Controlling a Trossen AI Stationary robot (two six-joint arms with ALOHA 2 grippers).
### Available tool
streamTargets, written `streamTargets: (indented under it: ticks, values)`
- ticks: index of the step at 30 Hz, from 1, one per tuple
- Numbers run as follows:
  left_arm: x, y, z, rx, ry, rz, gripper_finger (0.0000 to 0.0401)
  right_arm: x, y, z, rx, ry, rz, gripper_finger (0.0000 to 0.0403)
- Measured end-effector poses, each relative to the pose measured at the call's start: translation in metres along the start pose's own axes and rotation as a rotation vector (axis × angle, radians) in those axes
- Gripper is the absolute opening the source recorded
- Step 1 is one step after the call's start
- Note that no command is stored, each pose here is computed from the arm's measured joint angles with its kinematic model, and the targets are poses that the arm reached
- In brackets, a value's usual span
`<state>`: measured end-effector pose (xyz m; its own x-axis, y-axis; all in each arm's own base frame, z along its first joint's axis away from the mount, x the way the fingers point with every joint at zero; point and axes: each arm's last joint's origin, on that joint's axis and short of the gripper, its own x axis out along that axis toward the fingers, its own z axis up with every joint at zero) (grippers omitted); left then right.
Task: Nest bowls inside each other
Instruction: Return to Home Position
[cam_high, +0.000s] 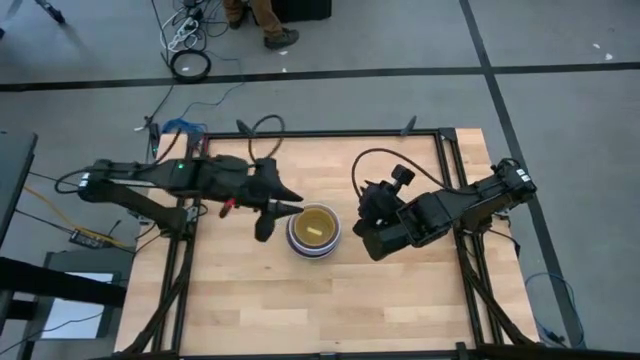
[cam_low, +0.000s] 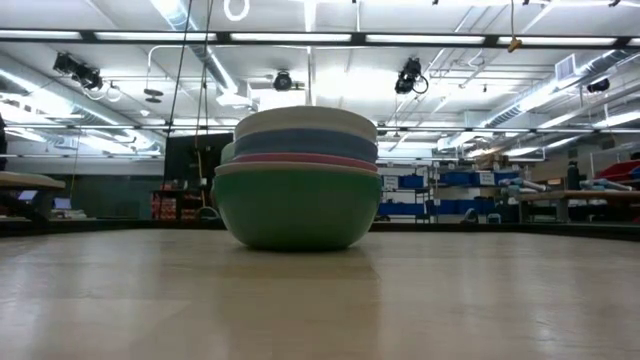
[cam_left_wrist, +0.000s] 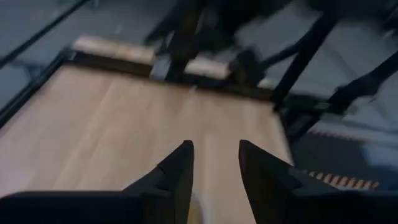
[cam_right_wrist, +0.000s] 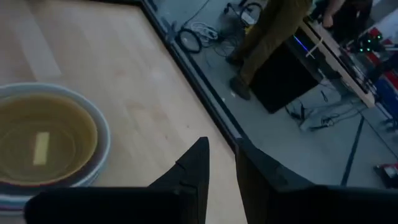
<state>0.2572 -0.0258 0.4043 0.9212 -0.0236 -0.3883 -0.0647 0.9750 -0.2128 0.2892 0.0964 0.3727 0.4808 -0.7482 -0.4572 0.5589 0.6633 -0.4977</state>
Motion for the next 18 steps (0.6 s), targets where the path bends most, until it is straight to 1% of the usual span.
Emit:
streamTargets:
  ticks: [2,4,5,6,7,9,11,12,14,16,18]
  values:
    - [-0.008,-0.007,0.003,0.007,-0.043,-0.036,0.0137,-0.003,0.002,0.000,0.003,-0.012,0.009,0.0065]
    - [-0.009,-0.013,0.007,0.025,-0.120,-0.047,0.0137,-0.007,0.008,0.005,0.021,-0.074,0.010,0.0065]
    - [-0.009,-0.016,0.010,0.075,-0.180,-0.055,0.0137,-0.009,0.011,0.012,0.040,-0.117,0.026,0.0065]
    - [-0.007,-0.019,0.013,0.123,-0.237,-0.066,0.0137,-0.010,0.013,0.020,0.046,-0.151,0.067,0.0065]
    - [-0.004,-0.020,0.015,0.152,-0.296,-0.075,0.0137,-0.009,0.014,0.031,0.042,-0.185,0.146,0.0065]
    - [0.003,-0.016,0.025,0.215,-0.431,-0.104,0.0137,-0.009,0.013,0.056,0.008,-0.318,0.410,0.0065]
    - [0.007,-0.002,0.029,0.260,-0.474,-0.105,0.0137,-0.005,0.006,0.081,-0.026,-0.536,0.670,0.0065]
    - [0.008,0.007,0.031,0.262,-0.477,-0.089,0.0137,-0.003,-0.001,0.089,-0.037,-0.629,0.762,0.0065]
    - [0.005,0.026,0.030,0.236,-0.429,-0.035,0.0137,0.005,-0.023,0.095,-0.041,-0.675,0.831,0.0065]
    - [-0.010,0.039,0.025,0.212,-0.393,-0.002,0.0137,0.007,-0.052,0.094,-0.026,-0.667,0.850,0.0065]
    - [-0.034,0.042,0.022,0.233,-0.435,0.007,0.0137,0.004,-0.078,0.087,-0.023,-0.671,0.882,0.0065]
